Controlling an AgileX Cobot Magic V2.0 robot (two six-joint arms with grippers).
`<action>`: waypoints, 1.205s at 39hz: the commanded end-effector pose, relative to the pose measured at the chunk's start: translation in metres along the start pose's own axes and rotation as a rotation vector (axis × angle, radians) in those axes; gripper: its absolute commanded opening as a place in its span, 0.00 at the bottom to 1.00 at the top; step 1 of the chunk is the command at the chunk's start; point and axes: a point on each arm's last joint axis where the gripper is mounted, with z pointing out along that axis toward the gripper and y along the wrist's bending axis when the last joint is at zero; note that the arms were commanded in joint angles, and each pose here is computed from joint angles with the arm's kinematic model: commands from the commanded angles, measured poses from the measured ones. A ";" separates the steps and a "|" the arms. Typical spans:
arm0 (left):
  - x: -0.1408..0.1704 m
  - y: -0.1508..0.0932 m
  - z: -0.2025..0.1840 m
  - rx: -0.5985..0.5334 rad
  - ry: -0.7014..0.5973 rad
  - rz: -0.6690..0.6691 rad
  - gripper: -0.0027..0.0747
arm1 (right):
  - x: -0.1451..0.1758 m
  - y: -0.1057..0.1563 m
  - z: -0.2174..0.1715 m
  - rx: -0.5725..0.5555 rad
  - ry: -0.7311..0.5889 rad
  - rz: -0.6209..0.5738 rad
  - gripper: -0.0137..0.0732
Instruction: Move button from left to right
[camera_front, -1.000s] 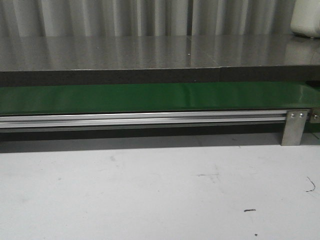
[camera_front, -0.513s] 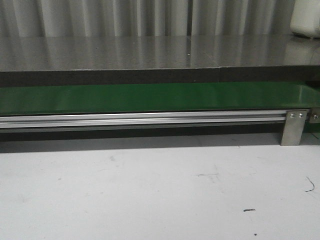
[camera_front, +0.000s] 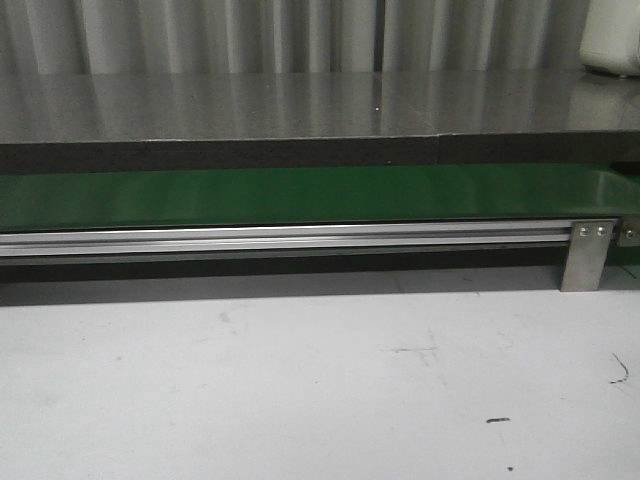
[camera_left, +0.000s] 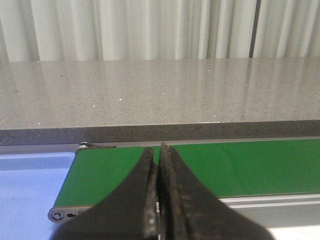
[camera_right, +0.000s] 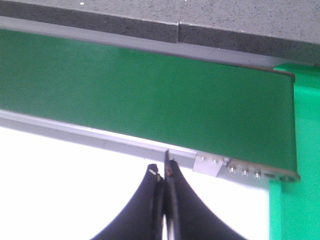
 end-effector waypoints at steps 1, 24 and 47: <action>-0.015 0.001 -0.001 -0.008 -0.093 -0.016 0.01 | 0.008 0.002 -0.037 0.003 -0.181 -0.008 0.08; -0.015 0.001 -0.001 -0.008 -0.093 -0.016 0.01 | 0.094 0.005 -0.123 -0.008 -0.537 -0.029 0.08; -0.015 0.001 -0.001 -0.008 -0.093 -0.016 0.01 | 0.094 0.005 -0.123 -0.008 -0.535 -0.029 0.08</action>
